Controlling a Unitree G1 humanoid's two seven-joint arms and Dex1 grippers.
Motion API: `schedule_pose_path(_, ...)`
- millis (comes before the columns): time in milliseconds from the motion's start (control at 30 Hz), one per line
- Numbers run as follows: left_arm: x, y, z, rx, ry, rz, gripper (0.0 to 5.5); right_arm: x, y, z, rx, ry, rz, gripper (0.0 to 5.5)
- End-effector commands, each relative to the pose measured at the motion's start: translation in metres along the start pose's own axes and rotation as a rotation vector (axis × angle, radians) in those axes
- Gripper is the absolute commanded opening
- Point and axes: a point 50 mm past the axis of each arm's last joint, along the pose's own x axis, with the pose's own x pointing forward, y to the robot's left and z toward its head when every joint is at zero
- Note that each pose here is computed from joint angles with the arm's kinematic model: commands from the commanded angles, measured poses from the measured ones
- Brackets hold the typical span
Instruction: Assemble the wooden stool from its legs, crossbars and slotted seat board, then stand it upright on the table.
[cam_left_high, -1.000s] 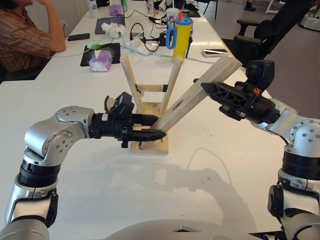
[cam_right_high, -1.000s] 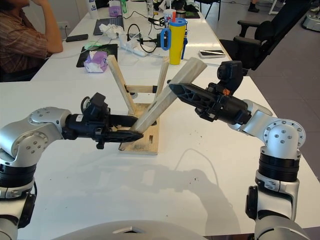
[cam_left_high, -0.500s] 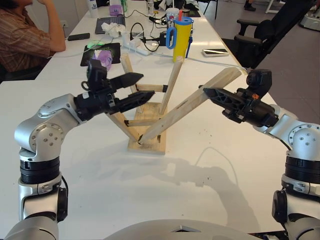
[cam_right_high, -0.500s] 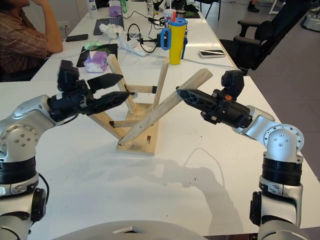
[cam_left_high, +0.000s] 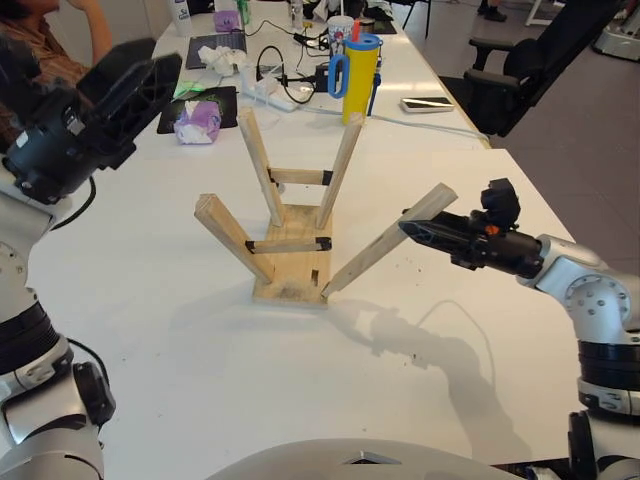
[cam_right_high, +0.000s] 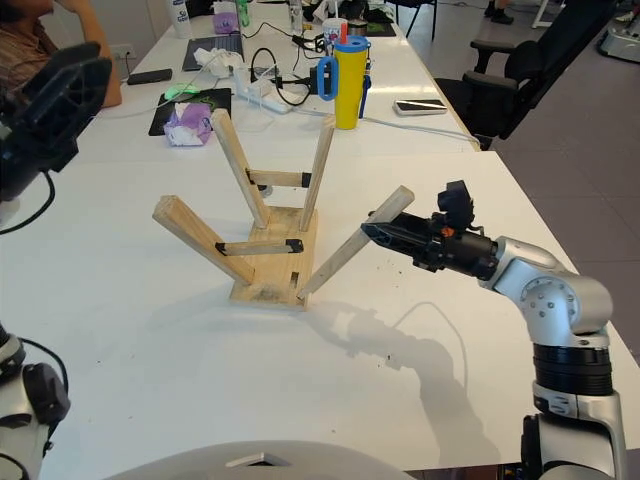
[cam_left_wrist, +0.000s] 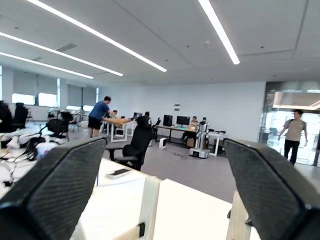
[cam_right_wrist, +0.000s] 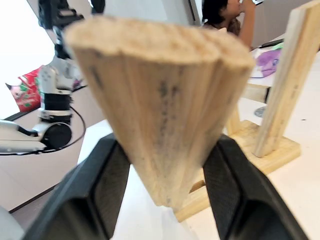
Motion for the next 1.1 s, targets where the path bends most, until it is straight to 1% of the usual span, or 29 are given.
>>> schedule_pose_path(33,-0.049,0.023,-0.046,-0.09,0.254,0.103,4.3,0.006,-0.001,0.0,-0.064,-0.029,0.002,2.06)
schedule_pose_path(100,-0.077,0.028,-0.067,-0.132,0.39,0.127,4.3,0.007,-0.003,-0.003,-0.081,-0.005,0.012,2.06)
schedule_pose_path(167,-0.098,0.028,-0.078,-0.16,0.474,0.144,4.3,0.008,-0.004,-0.003,-0.099,0.015,0.028,2.06)
schedule_pose_path(233,-0.112,0.027,-0.088,-0.183,0.539,0.147,4.3,0.01,-0.006,-0.003,-0.11,0.034,0.05,2.06)
schedule_pose_path(300,-0.119,0.019,-0.101,-0.19,0.64,0.117,4.3,0.012,-0.008,-0.004,-0.117,0.05,0.07,2.06)
schedule_pose_path(367,-0.115,0.0,-0.119,-0.224,0.718,0.023,4.3,0.015,-0.011,-0.003,-0.128,0.06,0.086,2.06)
schedule_pose_path(467,-0.095,-0.029,-0.138,-0.27,0.71,-0.107,4.3,0.02,-0.016,0.0,-0.17,0.1,0.116,2.06)
schedule_pose_path(567,-0.074,-0.052,-0.153,-0.254,0.699,-0.182,4.3,0.03,-0.022,0.009,-0.242,0.167,0.162,2.06)
schedule_pose_path(767,-0.05,-0.059,-0.175,-0.059,0.688,-0.153,4.3,0.042,-0.023,0.026,-0.371,0.281,0.235,2.06)
schedule_pose_path(867,-0.04,-0.065,-0.189,0.002,0.681,-0.149,4.3,0.049,-0.021,0.029,-0.425,0.351,0.259,2.06)
schedule_pose_path(1100,-0.038,-0.064,-0.225,0.081,0.785,-0.101,4.3,0.064,-0.015,0.023,-0.448,0.46,0.307,2.06)
